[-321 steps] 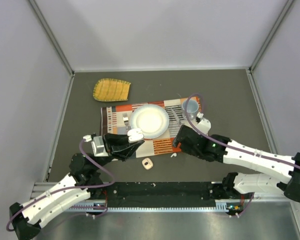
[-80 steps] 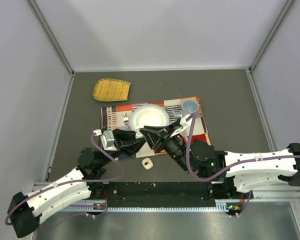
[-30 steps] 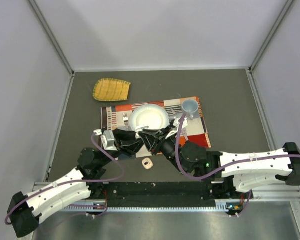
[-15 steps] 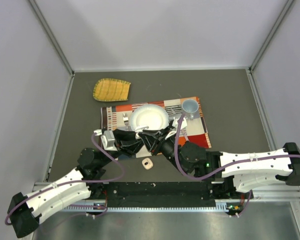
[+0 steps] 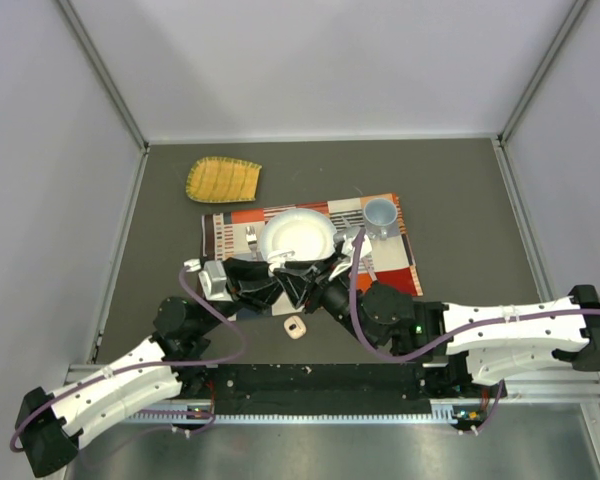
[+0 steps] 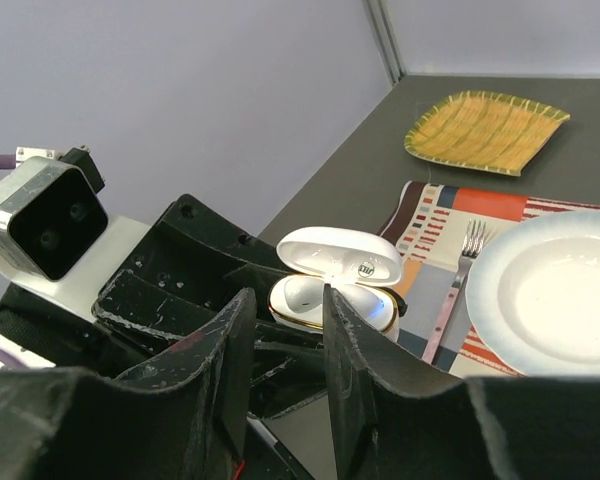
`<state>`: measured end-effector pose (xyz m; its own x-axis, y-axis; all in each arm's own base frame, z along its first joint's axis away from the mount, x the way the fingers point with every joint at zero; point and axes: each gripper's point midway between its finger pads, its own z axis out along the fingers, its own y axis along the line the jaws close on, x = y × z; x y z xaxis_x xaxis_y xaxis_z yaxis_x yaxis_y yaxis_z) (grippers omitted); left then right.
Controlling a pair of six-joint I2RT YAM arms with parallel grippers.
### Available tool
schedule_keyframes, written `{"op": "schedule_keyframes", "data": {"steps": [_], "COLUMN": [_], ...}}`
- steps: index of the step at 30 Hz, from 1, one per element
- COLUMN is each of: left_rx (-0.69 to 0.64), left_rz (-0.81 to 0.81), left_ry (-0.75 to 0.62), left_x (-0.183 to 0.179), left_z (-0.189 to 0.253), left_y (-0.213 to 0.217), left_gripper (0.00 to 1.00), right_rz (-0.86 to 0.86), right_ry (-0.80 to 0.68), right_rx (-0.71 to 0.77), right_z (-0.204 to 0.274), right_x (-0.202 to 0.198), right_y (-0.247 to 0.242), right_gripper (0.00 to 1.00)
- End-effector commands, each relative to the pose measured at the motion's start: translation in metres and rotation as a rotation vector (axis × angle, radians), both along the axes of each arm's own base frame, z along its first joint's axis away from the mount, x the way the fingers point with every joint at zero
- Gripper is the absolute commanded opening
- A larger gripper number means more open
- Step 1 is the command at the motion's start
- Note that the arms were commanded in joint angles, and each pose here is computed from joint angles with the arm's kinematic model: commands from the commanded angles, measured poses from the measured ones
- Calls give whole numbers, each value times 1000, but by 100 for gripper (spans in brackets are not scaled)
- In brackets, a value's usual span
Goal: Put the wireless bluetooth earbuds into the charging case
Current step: Close the charging case with the earbuds.
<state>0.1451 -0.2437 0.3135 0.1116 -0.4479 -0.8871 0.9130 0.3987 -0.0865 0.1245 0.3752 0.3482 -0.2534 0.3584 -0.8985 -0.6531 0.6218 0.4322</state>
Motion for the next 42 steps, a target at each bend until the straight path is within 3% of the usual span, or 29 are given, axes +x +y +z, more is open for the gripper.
{"op": "schedule_keyframes", "data": {"steps": [1,16,23,28,30,33,34,37,42], "left_rx": [-82,-78,-74,-66,-51,-43,-43,-35,-9], "left_rz": [-2,0,-9,-16,-18,-23,-24,-29,-66], "left_ry": [-63,-61,-67,-67,-59,-53,-50,-39,-30], "left_x": [-8,-7,-9,-11,-10,-10,-10,-10,-15], "left_z": [33,31,31,30,27,28,28,25,21], "left_y": [8,9,8,8,6,5,5,4,-1], "left_gripper": [0,0,0,0,0,0,0,0,0], "right_rz": [24,-8,-106,-182,-173,-122,-93,-95,-105], "right_ry": [-18,-58,-29,-8,7,84,152,278,344], "right_rx": [78,166,108,76,72,71,70,36,-25], "right_z": [37,72,61,58,56,41,30,10,-4], "right_x": [-7,-2,11,24,25,35,36,52,66], "right_y": [-6,-29,-37,-63,-69,-73,-76,-88,-101], "right_gripper": [33,38,20,22,32,69,86,91,99]}}
